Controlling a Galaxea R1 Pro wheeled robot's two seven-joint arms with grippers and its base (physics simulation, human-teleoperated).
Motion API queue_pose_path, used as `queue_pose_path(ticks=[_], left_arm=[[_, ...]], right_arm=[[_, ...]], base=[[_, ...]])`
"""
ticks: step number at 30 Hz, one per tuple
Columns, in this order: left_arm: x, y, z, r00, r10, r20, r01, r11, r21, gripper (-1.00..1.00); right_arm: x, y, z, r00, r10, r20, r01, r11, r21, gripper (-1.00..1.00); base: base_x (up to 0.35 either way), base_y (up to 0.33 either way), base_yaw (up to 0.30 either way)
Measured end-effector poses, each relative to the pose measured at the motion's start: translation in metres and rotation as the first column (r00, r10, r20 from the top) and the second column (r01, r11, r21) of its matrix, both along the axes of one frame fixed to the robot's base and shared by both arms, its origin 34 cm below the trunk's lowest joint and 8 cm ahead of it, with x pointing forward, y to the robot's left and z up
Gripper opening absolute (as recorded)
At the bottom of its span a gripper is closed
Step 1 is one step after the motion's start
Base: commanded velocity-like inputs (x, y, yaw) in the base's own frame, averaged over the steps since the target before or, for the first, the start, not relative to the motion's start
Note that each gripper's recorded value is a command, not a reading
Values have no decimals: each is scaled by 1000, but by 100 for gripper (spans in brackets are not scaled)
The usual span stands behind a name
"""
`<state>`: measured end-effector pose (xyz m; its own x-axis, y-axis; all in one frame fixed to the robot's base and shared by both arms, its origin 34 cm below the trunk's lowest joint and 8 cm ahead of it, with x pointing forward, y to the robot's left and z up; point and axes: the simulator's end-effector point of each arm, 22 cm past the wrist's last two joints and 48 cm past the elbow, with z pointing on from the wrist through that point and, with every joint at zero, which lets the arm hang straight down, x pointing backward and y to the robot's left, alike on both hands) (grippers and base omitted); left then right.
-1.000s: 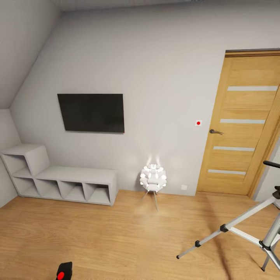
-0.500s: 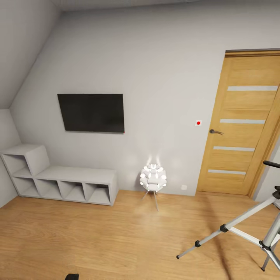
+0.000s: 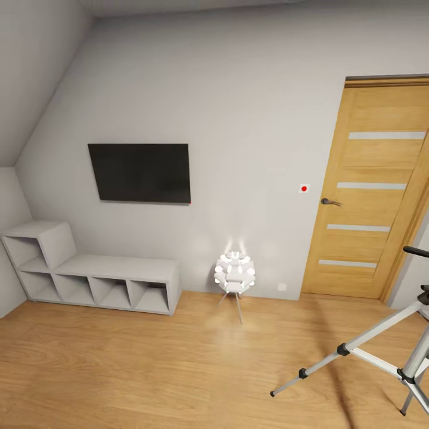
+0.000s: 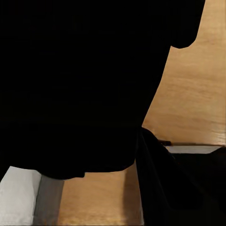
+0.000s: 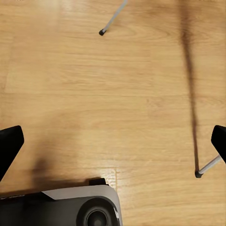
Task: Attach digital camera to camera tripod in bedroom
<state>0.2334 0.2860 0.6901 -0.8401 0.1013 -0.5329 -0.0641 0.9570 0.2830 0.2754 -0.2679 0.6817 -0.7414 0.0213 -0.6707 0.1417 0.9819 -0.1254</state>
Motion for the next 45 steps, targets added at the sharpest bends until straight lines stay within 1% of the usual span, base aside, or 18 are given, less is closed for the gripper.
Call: queue_pose_path(ticks=[1, 2, 4, 6, 8, 10, 12, 14, 16, 17, 18, 20, 22, 27, 32, 37, 45], left_arm=[[-17, 3, -3, 1000, 0, -21, 0, 1000, 6, -100], [-24, 4, -4, 1000, -2, -28, 3, 1000, 9, -100], [-43, 12, -6, 999, 0, -46, 1, 1000, 29, -100], [-44, 18, -7, 999, -3, -41, 5, 999, 44, -100], [-34, 30, -7, 1000, -11, -13, 12, 997, 72, -100], [-22, 33, -8, 1000, -30, 10, 29, 997, 74, -100], [-9, 32, -9, 999, -39, 35, 37, 997, 65, -100], [-1, 34, -10, 998, -25, 51, 22, 998, 58, -100], [10, 39, -10, 997, 20, 75, -24, 999, 47, -100], [17, 43, -10, 994, 55, 90, -58, 998, 38, -100], [31, 46, -11, 988, 101, 116, -101, 995, -7, -100], [37, 44, -13, 987, 102, 122, -98, 995, -36, -100], [41, 43, -13, 987, 99, 126, -94, 994, -49, -100], [50, 31, -14, 987, 79, 138, -67, 994, -86, -100], [56, 29, -13, 985, 75, 154, -62, 994, -90, -100], [56, 29, -13, 985, 77, 154, -64, 994, -90, -100], [55, 29, -13, 985, 77, 152, -63, 994, -90, -100]], right_arm=[[0, 0, 0, 1000, 0, 0, 0, 1000, 0, 100], [0, 0, 0, 1000, 0, 0, 0, 1000, 0, 100], [0, 0, 0, 1000, 0, 0, 0, 1000, 0, 100], [0, 0, 0, 1000, 0, 1, 0, 1000, 0, 100], [0, 0, 0, 1000, 0, 0, 0, 1000, 0, 100], [0, 0, 0, 1000, 0, 0, 0, 1000, 0, 100], [0, 0, 0, 1000, 0, 1, 0, 1000, 0, 100], [0, 0, 0, 1000, 0, 1, 0, 1000, 0, 100], [1, 0, 1, 1000, 0, 3, 0, 1000, 0, 100], [3, 0, 2, 1000, 0, 9, 0, 1000, 0, 100], [13, -1, 7, 999, -1, 32, 1, 1000, 0, 100], [18, -1, 9, 999, -1, 45, 1, 1000, -1, 100], [22, -1, 12, 998, -2, 55, 2, 1000, -1, 100], [35, -3, 19, 996, -2, 88, 2, 1000, -3, 100], [40, -4, 22, 995, 2, 101, -2, 1000, -5, 100], [41, -4, 23, 994, 3, 105, -3, 1000, -5, 100], [43, -4, 27, 991, 3, 131, -2, 1000, -5, 100]], base=[[0, 0, 0], [0, 0, 0], [0, 0, 0], [0, 0, 0], [0, 0, 0], [0, 0, 0], [0, 0, 0], [0, 0, 0], [0, 0, 0], [0, 0, 0], [0, 0, 0], [0, 0, 0], [0, 0, 0], [0, 0, 0], [0, 0, 0], [0, 0, 0], [0, 0, 0]])
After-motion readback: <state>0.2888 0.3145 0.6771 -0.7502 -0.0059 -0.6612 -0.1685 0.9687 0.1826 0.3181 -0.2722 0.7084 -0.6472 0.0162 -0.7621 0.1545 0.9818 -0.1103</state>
